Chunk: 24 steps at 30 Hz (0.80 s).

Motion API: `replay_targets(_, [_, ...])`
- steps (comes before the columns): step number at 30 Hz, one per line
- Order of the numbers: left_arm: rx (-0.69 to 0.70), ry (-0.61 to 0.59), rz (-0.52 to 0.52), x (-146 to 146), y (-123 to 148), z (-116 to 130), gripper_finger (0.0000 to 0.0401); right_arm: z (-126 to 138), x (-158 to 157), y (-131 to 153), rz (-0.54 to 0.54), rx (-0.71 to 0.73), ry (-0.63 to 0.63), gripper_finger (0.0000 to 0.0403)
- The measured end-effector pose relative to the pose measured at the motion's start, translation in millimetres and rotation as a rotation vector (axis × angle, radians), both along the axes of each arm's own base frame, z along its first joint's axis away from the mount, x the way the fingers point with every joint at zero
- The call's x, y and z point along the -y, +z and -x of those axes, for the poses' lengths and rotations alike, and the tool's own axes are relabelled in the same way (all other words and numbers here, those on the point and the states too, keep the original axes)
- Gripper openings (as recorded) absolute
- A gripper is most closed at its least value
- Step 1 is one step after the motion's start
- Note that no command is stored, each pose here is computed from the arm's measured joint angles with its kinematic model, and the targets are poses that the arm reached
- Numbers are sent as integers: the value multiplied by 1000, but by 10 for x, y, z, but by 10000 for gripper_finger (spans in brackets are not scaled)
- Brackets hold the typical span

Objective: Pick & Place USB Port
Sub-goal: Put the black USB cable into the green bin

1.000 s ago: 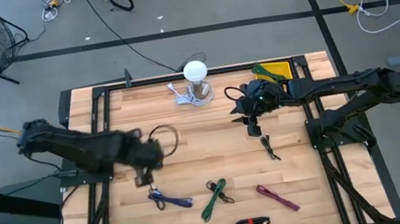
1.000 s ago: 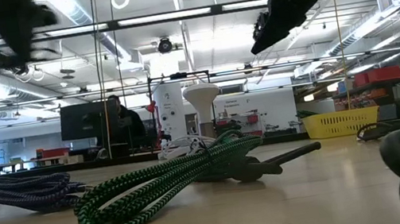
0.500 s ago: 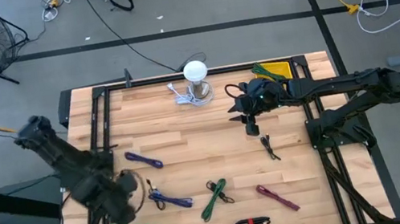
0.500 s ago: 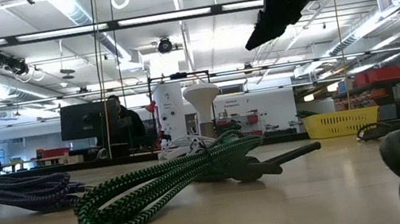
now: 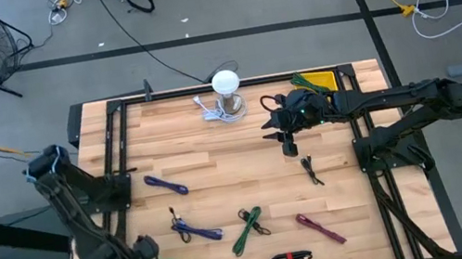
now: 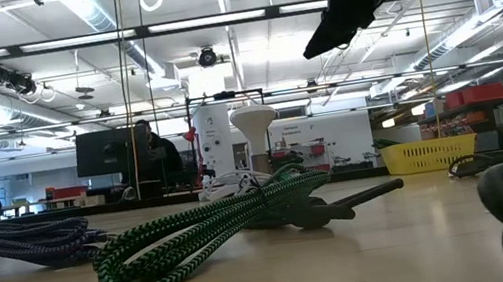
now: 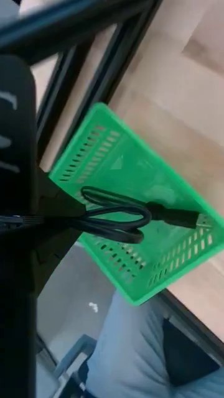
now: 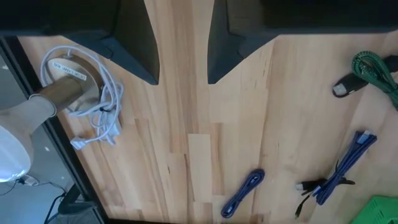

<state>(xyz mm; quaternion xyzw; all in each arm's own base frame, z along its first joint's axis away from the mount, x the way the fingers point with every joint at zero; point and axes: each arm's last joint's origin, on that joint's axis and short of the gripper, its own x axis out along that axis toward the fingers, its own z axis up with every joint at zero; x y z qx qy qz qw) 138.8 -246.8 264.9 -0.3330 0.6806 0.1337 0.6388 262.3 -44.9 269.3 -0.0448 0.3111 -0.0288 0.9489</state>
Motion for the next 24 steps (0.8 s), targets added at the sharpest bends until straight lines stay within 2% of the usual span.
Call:
replay_targets(6, [12,-6,38,184,-165,-103,7,0,0,0,4,0,3,135])
replay_targets(13, [-108,-33,62,279,-315,-119,7,0,0,0,5,0,3,135])
replay_targets(24, [-79,-118,5,318,-458,-161,9,1,0,-1,5,-2,4,135])
